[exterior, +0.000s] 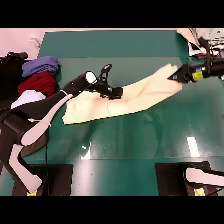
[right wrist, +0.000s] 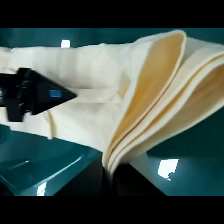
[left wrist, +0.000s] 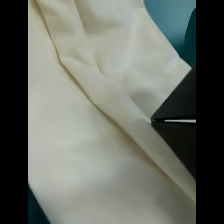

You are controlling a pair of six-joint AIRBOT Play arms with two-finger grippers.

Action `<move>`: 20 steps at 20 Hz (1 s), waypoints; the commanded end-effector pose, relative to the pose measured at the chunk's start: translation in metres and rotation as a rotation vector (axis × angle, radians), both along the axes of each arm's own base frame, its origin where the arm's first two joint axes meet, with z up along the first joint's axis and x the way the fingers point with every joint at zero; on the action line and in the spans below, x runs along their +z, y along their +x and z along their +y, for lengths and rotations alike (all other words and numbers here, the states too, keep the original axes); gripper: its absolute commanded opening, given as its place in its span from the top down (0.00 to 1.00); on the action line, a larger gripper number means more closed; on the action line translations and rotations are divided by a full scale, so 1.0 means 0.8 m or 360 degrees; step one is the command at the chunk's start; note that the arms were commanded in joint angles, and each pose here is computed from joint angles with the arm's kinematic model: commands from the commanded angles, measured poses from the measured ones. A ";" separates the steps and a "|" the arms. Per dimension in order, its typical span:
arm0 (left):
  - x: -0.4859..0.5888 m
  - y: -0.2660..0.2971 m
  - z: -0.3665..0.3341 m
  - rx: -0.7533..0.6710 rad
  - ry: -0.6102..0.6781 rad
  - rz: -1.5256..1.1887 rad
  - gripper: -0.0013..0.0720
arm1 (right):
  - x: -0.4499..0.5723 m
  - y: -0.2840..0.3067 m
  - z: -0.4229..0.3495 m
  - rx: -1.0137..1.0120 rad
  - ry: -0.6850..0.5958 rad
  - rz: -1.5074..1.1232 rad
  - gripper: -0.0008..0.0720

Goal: Fold the shirts.

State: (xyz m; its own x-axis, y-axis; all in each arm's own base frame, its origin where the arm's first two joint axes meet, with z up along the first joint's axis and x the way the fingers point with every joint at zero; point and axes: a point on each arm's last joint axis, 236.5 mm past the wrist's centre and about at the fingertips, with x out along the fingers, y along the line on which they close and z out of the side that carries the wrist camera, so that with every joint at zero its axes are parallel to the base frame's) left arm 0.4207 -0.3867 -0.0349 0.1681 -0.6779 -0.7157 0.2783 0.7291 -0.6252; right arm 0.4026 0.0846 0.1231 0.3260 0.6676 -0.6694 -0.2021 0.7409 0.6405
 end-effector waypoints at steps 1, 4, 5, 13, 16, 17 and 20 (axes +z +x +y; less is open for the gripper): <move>-0.012 -0.001 -0.010 -0.0031 0.0031 -0.0005 0.95 | 0.075 -0.013 0.068 0.0129 0.0013 -0.0159 0.96; -0.021 -0.007 -0.004 -0.0068 0.0081 0.0011 0.95 | 0.112 -0.024 0.115 0.0242 0.0032 -0.0250 0.96; -0.024 -0.008 -0.002 -0.0081 0.0102 0.0010 0.95 | 0.124 -0.027 0.128 0.0273 0.0040 -0.0287 0.96; -0.014 -0.005 -0.001 -0.0108 0.0109 -0.0019 0.95 | 0.180 -0.046 0.188 0.0367 0.0141 -0.0426 0.96; 0.052 0.020 -0.002 -0.0120 0.0075 -0.0263 0.95 | 0.198 -0.048 0.209 0.0377 0.0250 -0.0466 0.96; 0.080 0.028 0.007 -0.0112 0.0067 -0.0326 0.95 | 0.200 -0.047 0.214 0.0377 0.0256 -0.0481 0.96; 0.138 0.051 0.083 -0.0039 0.0140 -0.0410 0.95 | 0.208 -0.055 0.244 0.0413 0.0300 -0.0528 0.96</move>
